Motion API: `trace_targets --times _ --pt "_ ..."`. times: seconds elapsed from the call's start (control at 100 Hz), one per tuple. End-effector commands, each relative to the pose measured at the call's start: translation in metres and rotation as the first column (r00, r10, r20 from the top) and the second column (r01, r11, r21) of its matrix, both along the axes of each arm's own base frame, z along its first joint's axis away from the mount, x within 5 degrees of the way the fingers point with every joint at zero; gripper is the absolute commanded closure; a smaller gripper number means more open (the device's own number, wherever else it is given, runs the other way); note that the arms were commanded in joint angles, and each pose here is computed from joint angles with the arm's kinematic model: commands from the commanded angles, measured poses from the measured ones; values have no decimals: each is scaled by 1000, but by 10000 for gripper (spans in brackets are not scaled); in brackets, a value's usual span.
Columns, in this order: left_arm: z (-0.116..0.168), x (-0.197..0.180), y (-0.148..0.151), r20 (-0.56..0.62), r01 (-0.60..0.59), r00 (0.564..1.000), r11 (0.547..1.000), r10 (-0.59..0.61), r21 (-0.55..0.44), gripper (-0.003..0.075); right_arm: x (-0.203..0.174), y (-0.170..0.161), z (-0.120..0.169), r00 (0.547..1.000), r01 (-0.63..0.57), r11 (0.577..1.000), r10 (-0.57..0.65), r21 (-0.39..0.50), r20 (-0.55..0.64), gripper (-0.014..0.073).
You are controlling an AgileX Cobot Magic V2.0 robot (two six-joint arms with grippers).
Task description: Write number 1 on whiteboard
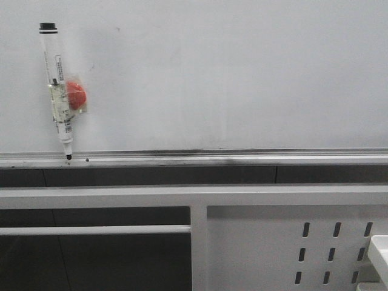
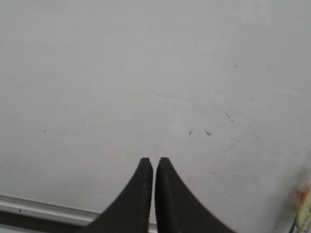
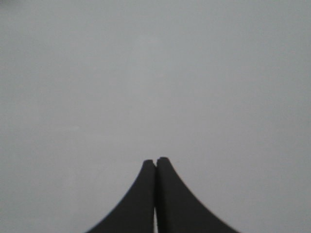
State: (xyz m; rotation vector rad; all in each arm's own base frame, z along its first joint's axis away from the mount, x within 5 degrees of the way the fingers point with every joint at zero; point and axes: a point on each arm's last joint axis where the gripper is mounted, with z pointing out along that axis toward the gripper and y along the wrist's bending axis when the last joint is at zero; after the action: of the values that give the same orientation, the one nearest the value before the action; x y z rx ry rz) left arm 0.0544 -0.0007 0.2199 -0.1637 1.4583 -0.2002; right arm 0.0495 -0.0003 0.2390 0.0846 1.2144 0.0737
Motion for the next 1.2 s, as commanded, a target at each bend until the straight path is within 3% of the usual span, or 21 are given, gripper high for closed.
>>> trace_targets --times 0.0,0.09,0.25,0.36,0.47,0.68,0.78,0.88,1.03,1.19 --pt "35 -9 -1 80 19 997 1000 -21 16 740 -9 -1 28 998 -56 983 49 172 44 664" --pt "72 -19 -1 192 21 981 1000 -23 14 740 -10 -2 45 998 -31 978 41 204 -43 664" --pt "116 -41 4 481 -26 876 1000 28 -11 740 -16 -1 65 995 -67 980 52 186 87 664" --pt "124 -47 6 551 -38 834 999 44 -22 740 -16 0 66 993 -73 980 54 186 105 664" --pt "125 -48 6 563 -41 825 999 48 -24 740 -15 -1 63 997 -58 979 49 194 54 664" --pt "117 -41 3 462 -21 887 1000 21 -5 715 -9 -3 46 989 -4 973 38 232 -140 664" --pt "108 -35 1 355 2 935 1000 -5 10 555 -4 -4 41 976 18 971 35 237 -216 664" --pt "101 -31 0 280 16 960 1000 -20 18 429 1 -3 46 985 4 977 32 212 -169 664" --pt "95 -19 0 253 10 968 1000 -11 6 428 10 -3 49 987 -4 982 34 190 -160 664" --pt "83 12 -3 63 38 997 999 -38 1 423 26 -4 41 963 17 975 44 223 -265 664"
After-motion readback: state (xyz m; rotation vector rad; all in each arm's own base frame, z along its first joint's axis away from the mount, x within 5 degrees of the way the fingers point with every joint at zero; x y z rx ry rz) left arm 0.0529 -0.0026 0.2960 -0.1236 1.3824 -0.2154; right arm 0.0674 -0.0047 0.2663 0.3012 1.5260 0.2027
